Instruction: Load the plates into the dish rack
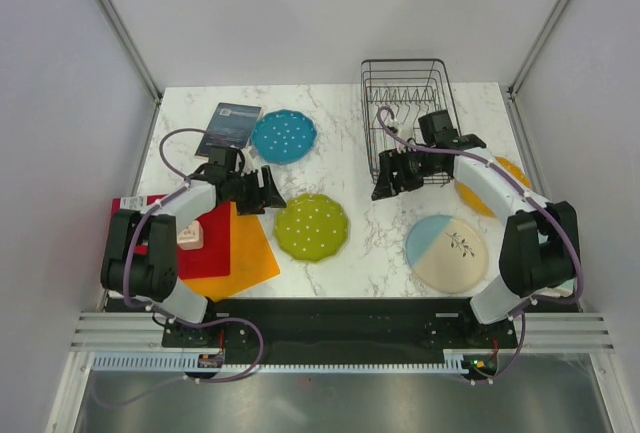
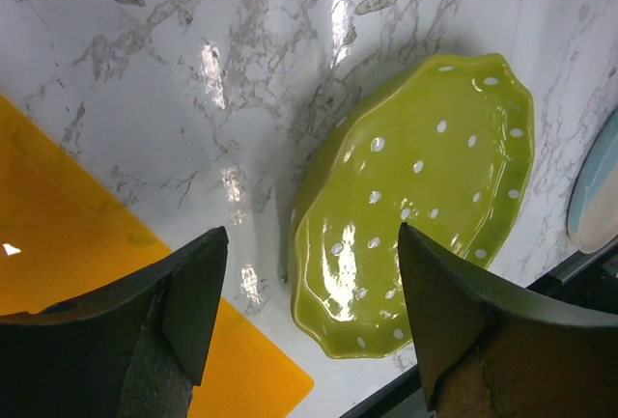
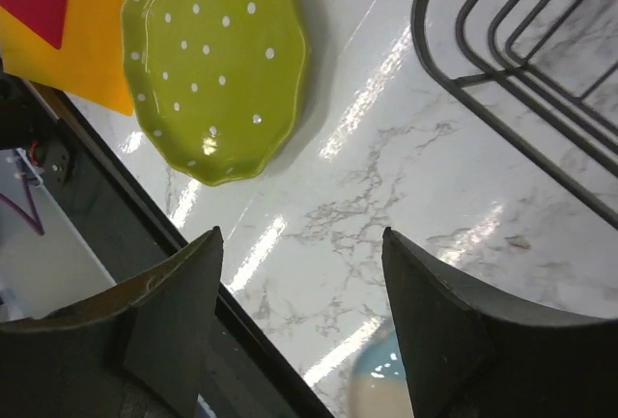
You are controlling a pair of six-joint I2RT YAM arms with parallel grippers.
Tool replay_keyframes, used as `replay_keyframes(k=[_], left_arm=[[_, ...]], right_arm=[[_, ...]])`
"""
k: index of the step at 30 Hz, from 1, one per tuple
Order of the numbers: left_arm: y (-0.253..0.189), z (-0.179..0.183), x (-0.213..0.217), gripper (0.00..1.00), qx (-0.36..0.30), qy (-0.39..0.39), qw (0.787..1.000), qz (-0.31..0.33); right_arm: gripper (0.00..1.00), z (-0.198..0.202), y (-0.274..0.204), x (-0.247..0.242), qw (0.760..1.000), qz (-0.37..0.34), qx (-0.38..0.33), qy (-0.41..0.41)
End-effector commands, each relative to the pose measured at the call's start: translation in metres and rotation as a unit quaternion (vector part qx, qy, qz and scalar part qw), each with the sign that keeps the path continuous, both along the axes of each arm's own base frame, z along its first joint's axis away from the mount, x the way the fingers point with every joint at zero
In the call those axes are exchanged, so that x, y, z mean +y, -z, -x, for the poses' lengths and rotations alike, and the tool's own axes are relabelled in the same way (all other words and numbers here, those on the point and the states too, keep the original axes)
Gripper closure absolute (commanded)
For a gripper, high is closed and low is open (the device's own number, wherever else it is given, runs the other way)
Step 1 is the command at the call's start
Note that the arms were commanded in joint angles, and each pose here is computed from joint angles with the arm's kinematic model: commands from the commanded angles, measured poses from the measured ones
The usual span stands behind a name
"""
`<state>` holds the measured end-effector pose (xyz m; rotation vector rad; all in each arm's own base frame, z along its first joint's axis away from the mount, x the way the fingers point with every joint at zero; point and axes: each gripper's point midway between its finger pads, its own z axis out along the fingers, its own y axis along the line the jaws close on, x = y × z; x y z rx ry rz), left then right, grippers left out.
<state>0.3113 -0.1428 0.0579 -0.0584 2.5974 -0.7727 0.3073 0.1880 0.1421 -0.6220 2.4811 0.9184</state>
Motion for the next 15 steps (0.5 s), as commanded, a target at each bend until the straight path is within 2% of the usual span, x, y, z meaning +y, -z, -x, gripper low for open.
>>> replay_keyframes(k=[1,6,11,15], left_arm=[[0.02,0.013,-0.01,0.23,0.049,-0.001,0.999,0.016],[0.04,0.028,-0.015,0.25,0.098,0.007,0.995,0.013],[0.047,0.041,-0.02,0.32,0.124,0.023,0.992,0.018],[0.05,0.051,-0.023,0.47,0.135,0.035,0.99,0.026]], right_arm=[[0.26,0.002,0.003,0.042,0.997,-0.065,0.033,0.01],[0.26,0.007,0.03,0.062,0.997,-0.057,0.045,0.013],[0.26,0.011,0.054,0.06,0.993,-0.047,0.083,0.065],[0.25,0.018,0.065,0.06,0.992,-0.048,0.083,0.088]])
